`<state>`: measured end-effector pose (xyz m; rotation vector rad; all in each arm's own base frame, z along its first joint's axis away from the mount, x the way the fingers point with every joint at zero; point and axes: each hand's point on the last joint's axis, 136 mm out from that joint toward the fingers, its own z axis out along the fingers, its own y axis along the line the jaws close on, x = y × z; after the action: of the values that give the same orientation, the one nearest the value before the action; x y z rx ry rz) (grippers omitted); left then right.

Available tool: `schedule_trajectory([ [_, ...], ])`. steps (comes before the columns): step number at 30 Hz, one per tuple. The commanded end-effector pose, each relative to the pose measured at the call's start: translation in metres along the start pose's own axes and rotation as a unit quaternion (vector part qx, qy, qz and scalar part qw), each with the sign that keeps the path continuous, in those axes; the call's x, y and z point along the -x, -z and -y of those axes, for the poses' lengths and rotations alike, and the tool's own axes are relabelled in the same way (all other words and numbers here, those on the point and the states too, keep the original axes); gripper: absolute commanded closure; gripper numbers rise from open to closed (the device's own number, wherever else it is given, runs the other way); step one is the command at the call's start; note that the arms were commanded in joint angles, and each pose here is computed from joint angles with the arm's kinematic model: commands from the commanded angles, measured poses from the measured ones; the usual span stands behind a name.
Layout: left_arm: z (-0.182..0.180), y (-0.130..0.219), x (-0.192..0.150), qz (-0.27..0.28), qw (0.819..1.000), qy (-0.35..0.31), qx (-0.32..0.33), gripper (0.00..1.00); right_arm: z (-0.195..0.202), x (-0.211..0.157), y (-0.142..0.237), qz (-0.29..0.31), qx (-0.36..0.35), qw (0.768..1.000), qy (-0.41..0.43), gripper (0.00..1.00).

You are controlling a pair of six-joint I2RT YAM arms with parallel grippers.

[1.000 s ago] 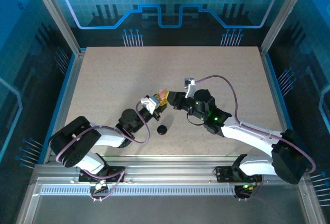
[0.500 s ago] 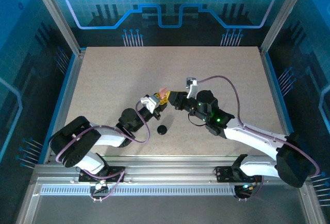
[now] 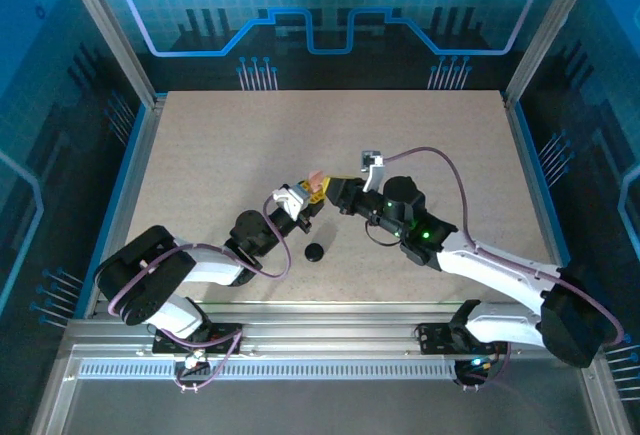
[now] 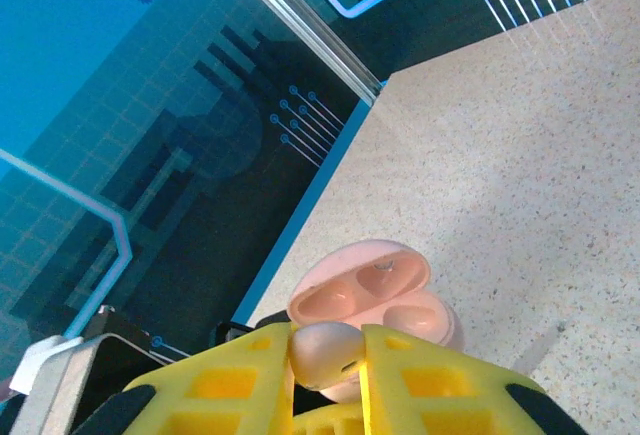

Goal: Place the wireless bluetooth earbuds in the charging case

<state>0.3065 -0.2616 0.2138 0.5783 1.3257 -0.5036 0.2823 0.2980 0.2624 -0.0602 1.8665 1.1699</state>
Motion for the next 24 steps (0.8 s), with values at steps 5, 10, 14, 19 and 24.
schedule_trajectory([
  [5, -0.001, -0.003, 0.023, 0.035, 0.999, -0.01, 0.004, 0.85, -0.01, 0.0, -0.004, 0.002, 0.012, 1.0, 0.004, 0.77],
  [10, 0.0, -0.002, 0.024, 0.036, 0.999, -0.01, 0.002, 0.85, -0.006, -0.002, -0.004, -0.001, 0.004, 1.0, 0.004, 0.77],
  [14, 0.0, -0.002, 0.026, 0.038, 0.999, -0.011, 0.0, 0.85, -0.002, -0.004, -0.006, -0.005, -0.003, 1.0, 0.003, 0.77],
  [19, 0.002, -0.001, 0.028, 0.041, 0.999, -0.011, -0.006, 0.85, 0.001, -0.005, -0.006, -0.005, -0.009, 1.0, 0.002, 0.78],
  [24, 0.002, -0.001, 0.03, 0.044, 0.999, -0.012, -0.006, 0.85, 0.004, -0.007, -0.007, -0.007, -0.015, 1.0, 0.001, 0.78],
])
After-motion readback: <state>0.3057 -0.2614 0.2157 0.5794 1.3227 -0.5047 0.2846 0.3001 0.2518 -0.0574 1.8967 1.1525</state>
